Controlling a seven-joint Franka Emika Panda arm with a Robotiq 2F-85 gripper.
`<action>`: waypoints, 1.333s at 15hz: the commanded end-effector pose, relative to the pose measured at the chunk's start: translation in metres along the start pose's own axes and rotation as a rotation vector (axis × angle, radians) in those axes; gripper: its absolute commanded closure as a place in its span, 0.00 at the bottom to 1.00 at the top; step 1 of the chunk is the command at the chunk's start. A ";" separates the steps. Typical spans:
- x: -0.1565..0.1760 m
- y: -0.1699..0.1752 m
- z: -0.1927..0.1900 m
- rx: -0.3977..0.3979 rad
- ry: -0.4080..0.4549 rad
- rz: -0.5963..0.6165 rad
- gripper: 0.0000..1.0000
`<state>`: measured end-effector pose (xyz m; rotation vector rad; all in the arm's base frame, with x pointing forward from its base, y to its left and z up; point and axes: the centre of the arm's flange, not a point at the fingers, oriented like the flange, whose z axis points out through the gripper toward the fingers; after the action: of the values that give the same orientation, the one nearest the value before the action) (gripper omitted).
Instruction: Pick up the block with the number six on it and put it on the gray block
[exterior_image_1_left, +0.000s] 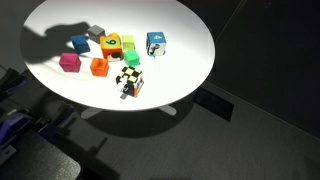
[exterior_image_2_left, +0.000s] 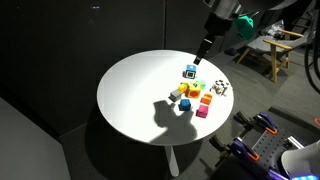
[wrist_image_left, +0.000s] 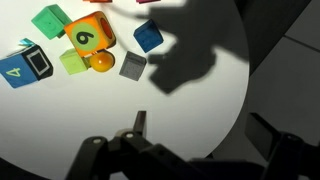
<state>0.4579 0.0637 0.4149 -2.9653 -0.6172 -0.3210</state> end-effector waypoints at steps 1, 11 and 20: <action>0.000 0.006 0.004 -0.006 -0.005 -0.002 0.00; 0.003 0.051 0.040 -0.119 0.105 -0.140 0.00; 0.000 0.090 0.087 -0.125 0.060 -0.172 0.00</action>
<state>0.4972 0.0056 0.3346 -3.0266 -0.8522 -0.4938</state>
